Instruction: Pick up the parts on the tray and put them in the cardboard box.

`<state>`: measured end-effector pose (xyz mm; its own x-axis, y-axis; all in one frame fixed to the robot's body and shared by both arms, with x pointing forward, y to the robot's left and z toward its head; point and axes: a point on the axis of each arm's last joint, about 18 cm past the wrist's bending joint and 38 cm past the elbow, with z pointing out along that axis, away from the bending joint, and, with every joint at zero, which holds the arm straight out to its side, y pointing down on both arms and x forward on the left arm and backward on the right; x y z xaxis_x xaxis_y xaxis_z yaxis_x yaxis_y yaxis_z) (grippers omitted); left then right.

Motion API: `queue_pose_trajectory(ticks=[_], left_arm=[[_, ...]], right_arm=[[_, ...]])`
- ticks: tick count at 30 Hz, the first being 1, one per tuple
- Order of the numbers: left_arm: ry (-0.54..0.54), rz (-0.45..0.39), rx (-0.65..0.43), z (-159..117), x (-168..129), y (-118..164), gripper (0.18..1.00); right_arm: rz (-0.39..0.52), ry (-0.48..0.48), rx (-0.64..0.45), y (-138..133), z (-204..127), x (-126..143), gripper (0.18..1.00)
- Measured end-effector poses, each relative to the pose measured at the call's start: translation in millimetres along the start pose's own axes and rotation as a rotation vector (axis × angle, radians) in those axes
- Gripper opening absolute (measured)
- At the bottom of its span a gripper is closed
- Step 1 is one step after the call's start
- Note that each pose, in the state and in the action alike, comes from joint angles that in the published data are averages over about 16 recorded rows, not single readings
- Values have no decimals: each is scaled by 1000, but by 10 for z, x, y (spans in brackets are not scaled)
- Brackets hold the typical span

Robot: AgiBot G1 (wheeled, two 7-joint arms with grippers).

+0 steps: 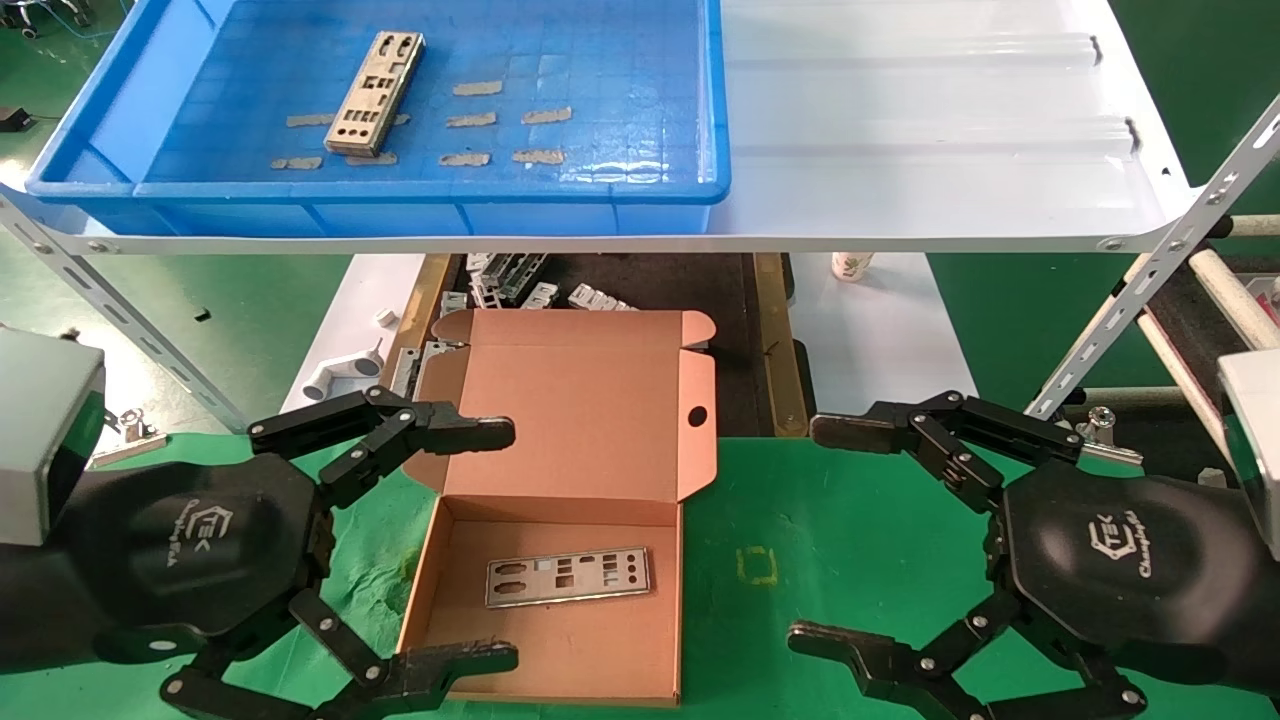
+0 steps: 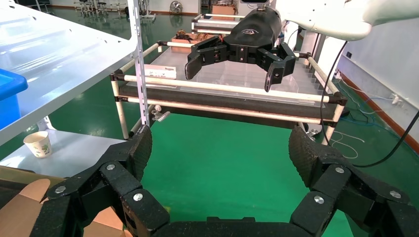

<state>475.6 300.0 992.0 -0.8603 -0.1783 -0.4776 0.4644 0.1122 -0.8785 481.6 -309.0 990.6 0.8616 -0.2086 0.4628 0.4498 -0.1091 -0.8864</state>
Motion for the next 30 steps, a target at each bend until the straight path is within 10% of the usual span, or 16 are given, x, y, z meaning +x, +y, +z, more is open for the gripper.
queue_pose_trajectory(ticks=[30], left_arm=[[0, 0, 0, 0, 0, 0, 1001]], right_arm=[[0, 0, 0, 0, 0, 0, 1001]])
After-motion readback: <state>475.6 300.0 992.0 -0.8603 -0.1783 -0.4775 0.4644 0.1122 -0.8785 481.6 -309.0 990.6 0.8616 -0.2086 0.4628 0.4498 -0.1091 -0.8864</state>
